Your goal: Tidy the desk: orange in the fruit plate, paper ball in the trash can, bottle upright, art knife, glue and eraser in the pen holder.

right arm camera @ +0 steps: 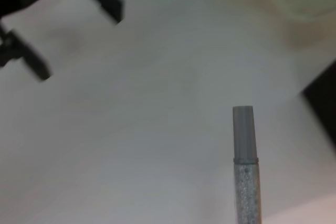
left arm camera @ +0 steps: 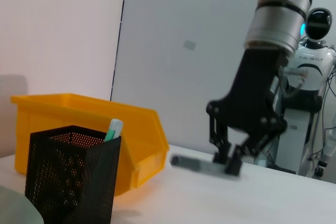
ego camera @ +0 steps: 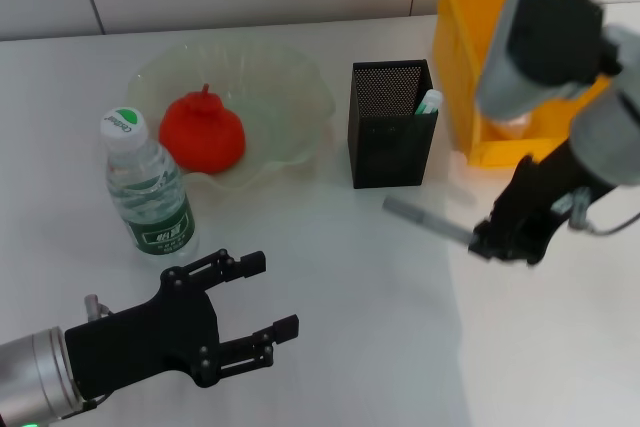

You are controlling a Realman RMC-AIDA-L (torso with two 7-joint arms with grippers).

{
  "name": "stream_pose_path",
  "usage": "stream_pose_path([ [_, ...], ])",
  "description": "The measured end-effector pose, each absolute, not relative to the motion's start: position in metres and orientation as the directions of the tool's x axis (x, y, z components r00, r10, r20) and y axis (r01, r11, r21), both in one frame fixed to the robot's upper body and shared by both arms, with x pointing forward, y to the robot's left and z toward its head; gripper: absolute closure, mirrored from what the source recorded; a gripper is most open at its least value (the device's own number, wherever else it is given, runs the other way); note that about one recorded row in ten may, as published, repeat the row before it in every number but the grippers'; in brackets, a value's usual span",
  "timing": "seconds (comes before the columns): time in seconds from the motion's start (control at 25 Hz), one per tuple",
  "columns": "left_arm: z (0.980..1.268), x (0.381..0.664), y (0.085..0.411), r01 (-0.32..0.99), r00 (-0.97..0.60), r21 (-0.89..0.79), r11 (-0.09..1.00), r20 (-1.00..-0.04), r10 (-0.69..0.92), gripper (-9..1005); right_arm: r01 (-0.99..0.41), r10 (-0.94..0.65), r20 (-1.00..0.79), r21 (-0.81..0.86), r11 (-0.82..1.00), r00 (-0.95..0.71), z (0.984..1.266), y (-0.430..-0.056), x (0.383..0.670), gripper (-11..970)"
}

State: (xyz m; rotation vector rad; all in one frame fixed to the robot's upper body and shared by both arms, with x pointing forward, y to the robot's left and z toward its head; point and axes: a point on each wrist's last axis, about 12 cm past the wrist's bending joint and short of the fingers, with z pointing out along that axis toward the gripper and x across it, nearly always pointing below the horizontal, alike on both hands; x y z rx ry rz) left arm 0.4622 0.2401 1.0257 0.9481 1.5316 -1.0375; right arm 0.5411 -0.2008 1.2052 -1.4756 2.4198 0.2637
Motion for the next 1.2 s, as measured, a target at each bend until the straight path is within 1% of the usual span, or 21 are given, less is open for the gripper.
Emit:
stream_pose_path([
  [0.04,1.026,0.462,0.24,0.936,-0.176,-0.147,0.32,-0.982,0.063,203,-0.889,-0.835,-0.341,0.003,0.457,-0.431,1.205,-0.201,0.541,820],
  [0.16,1.027,0.464,0.239,0.937,-0.172,-0.144,0.318,-0.983,0.061,203,-0.878,-0.815,-0.402,-0.052,0.476,-0.418,1.228,-0.213,0.545,821],
  [0.2,1.028,0.466,0.238,0.939,-0.167,-0.14,0.314,-0.984,0.061,203,-0.87,-0.816,-0.421,-0.111,0.48,-0.396,1.241,-0.219,0.546,821],
  [0.24,1.028,0.466,0.238,0.939,-0.167,-0.14,0.314,-0.984,0.061,203,-0.87,-0.816,-0.421,-0.111,0.48,-0.396,1.241,-0.219,0.546,821],
  [0.36,1.03,0.469,0.235,0.944,-0.159,-0.134,0.3,-0.985,0.061,203,-0.857,-0.848,-0.409,-0.239,0.457,-0.338,1.261,-0.223,0.548,822],
  [0.4,1.031,0.471,0.233,0.946,-0.159,-0.135,0.294,-0.986,0.058,203,-0.846,-0.875,-0.378,-0.316,0.429,-0.303,1.27,-0.224,0.55,822],
  [0.48,1.032,0.472,0.232,0.947,-0.158,-0.135,0.292,-0.986,0.058,203,-0.843,-0.889,-0.359,-0.349,0.409,-0.283,1.273,-0.224,0.552,823],
  [0.56,1.033,0.474,0.229,0.949,-0.155,-0.133,0.284,-0.986,0.054,203,-0.832,-0.918,-0.314,-0.42,0.362,-0.241,1.278,-0.225,0.557,823],
  [0.6,1.034,0.475,0.228,0.95,-0.153,-0.133,0.281,-0.987,0.052,203,-0.813,-0.944,-0.263,-0.494,0.309,-0.199,1.281,-0.225,0.561,824],
  [0.64,1.034,0.475,0.228,0.95,-0.153,-0.133,0.281,-0.987,0.052,203,-0.813,-0.944,-0.263,-0.494,0.309,-0.199,1.281,-0.225,0.561,824],
  [0.8,1.036,0.476,0.228,0.953,-0.145,-0.127,0.277,-0.988,0.046,203,-0.776,-0.977,-0.192,-0.602,0.19,-0.091,1.288,-0.22,0.562,825],
  [0.92,1.037,0.476,0.227,0.954,-0.14,-0.123,0.272,-0.989,0.043,203,-0.766,-0.985,-0.165,-0.628,0.142,-0.047,1.292,-0.219,0.561,825],
  [1.0,1.038,0.476,0.227,0.957,-0.131,-0.115,0.267,-0.991,0.041,204,-0.751,-0.994,-0.106,-0.658,0.046,0.032,1.297,-0.218,0.559,826],
  [1.04,1.038,0.476,0.228,0.958,-0.126,-0.111,0.264,-0.991,0.041,204,-0.751,-0.994,-0.106,-0.658,0.046,0.032,1.297,-0.218,0.559,826],
  [1.16,1.039,0.476,0.228,0.959,-0.122,-0.108,0.263,-0.992,0.04,204,-0.728,-0.993,-0.04,-0.683,-0.052,0.109,1.299,-0.218,0.558,827],
  [1.2,1.04,0.474,0.23,0.959,-0.12,-0.106,0.262,-0.992,0.037,204,-0.707,-0.987,0.008,-0.697,-0.119,0.158,1.299,-0.22,0.558,827],
])
